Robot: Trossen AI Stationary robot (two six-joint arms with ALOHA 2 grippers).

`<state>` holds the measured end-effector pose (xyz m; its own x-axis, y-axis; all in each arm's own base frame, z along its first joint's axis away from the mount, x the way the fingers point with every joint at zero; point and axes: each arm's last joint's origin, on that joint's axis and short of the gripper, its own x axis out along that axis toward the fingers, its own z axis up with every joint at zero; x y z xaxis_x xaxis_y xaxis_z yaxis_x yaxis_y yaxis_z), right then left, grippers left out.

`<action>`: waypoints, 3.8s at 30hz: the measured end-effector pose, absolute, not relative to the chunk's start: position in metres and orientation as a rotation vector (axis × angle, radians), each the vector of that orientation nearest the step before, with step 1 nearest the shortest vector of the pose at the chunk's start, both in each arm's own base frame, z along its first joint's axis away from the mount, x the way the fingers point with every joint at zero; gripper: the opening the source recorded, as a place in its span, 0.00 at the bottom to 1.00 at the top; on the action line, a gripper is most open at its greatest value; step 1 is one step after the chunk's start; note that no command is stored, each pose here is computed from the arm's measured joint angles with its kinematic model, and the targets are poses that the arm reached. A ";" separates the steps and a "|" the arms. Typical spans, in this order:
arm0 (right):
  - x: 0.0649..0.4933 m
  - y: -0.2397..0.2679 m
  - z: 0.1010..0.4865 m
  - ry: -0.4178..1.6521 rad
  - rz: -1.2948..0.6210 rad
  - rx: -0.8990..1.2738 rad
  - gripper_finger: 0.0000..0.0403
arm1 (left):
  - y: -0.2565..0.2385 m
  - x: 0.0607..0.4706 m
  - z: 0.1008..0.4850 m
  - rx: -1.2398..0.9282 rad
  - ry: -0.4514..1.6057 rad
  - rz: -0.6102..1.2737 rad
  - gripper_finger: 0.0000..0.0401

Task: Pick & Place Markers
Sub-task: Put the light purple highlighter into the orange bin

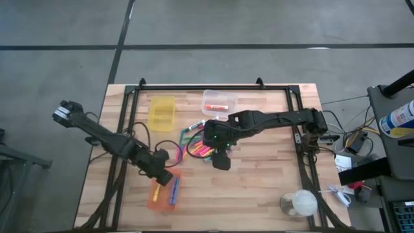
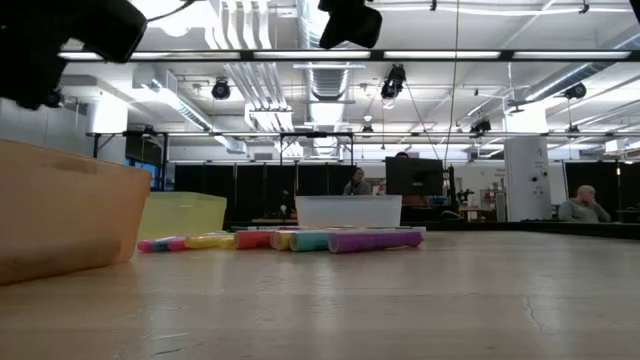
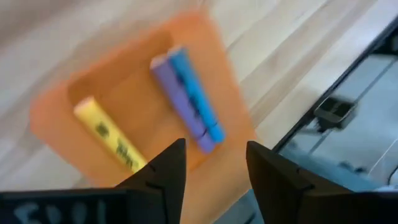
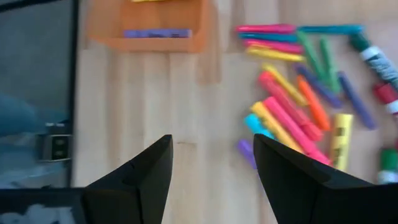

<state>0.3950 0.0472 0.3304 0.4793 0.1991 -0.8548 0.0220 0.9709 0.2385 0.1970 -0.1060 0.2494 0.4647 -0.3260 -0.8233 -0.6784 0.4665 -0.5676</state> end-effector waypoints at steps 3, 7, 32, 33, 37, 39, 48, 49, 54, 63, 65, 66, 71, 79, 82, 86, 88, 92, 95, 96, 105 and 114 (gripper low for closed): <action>0.395 0.046 0.322 1.084 0.117 0.139 0.54 | -0.100 0.192 0.264 -1.111 0.996 0.290 0.40; 0.395 0.046 0.303 1.112 0.155 0.025 0.54 | -0.090 0.184 0.291 -1.078 0.775 0.285 0.40; 0.355 0.025 0.165 1.398 0.152 -0.286 0.53 | -0.058 0.141 0.386 -0.745 0.309 0.160 0.40; 0.356 0.024 0.164 1.387 0.151 -0.285 0.53 | -0.058 0.141 0.386 -0.724 0.296 0.178 0.40; 0.358 0.023 0.161 1.346 0.165 -0.304 0.53 | -0.057 0.142 0.384 -0.685 0.278 0.228 0.40; 0.357 0.023 0.160 1.350 0.182 -0.309 0.53 | -0.057 0.143 0.384 -0.683 0.267 0.242 0.40; 0.352 0.023 0.150 1.360 0.221 -0.285 0.53 | -0.056 0.144 0.384 -0.675 0.243 0.285 0.40; 0.352 0.023 0.150 1.359 0.220 -0.285 0.53 | -0.056 0.144 0.384 -0.673 0.242 0.288 0.40; 0.352 0.023 0.148 1.348 0.207 -0.255 0.50 | -0.055 0.145 0.384 -0.666 0.224 0.318 0.40; 0.351 0.025 0.143 1.329 0.203 -0.125 0.24 | -0.055 0.145 0.384 -0.673 0.221 0.322 0.40; 0.349 0.025 0.141 1.334 0.190 -0.103 0.19 | -0.055 0.145 0.384 -0.672 0.220 0.324 0.40; 0.348 0.026 0.140 1.337 0.180 -0.088 0.17 | -0.055 0.145 0.384 -0.672 0.219 0.325 0.40; 0.348 0.026 0.140 1.348 0.115 0.020 0.12 | -0.055 0.145 0.384 -0.676 0.229 0.310 0.40; 0.367 0.028 0.178 1.230 0.011 0.201 0.14 | -0.056 0.145 0.384 -0.663 0.238 0.297 0.40; 0.375 0.029 0.195 1.184 0.050 0.243 0.14 | -0.056 0.145 0.384 -0.660 0.239 0.296 0.40; 0.386 0.035 0.225 1.116 0.110 0.305 0.14 | -0.056 0.145 0.384 -0.664 0.238 0.296 0.40; 0.393 0.038 0.244 1.062 0.136 0.334 0.14 | -0.056 0.145 0.384 -0.650 0.238 0.296 0.40; 0.405 0.042 0.280 0.933 0.161 0.351 0.14 | -0.055 0.146 0.387 -0.621 0.192 0.309 0.40; 0.412 0.042 0.304 0.830 0.148 0.381 0.14 | -0.055 0.147 0.392 -0.563 0.146 0.316 0.40; 0.414 0.042 0.311 0.799 0.139 0.387 0.14 | -0.055 0.148 0.394 -0.541 0.131 0.309 0.40; 0.418 0.038 0.368 0.591 0.022 0.376 0.14 | -0.057 0.150 0.412 -0.442 0.004 0.254 0.40; 0.415 0.036 0.401 0.477 -0.010 0.356 0.14 | -0.057 0.150 0.414 -0.441 -0.012 0.245 0.40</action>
<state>0.4154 0.0360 0.4012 0.8897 0.0726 -0.4507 0.0923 0.9383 0.3333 0.1501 -0.0568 0.4137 0.9705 0.2374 -0.0415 -0.2323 0.8752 -0.4243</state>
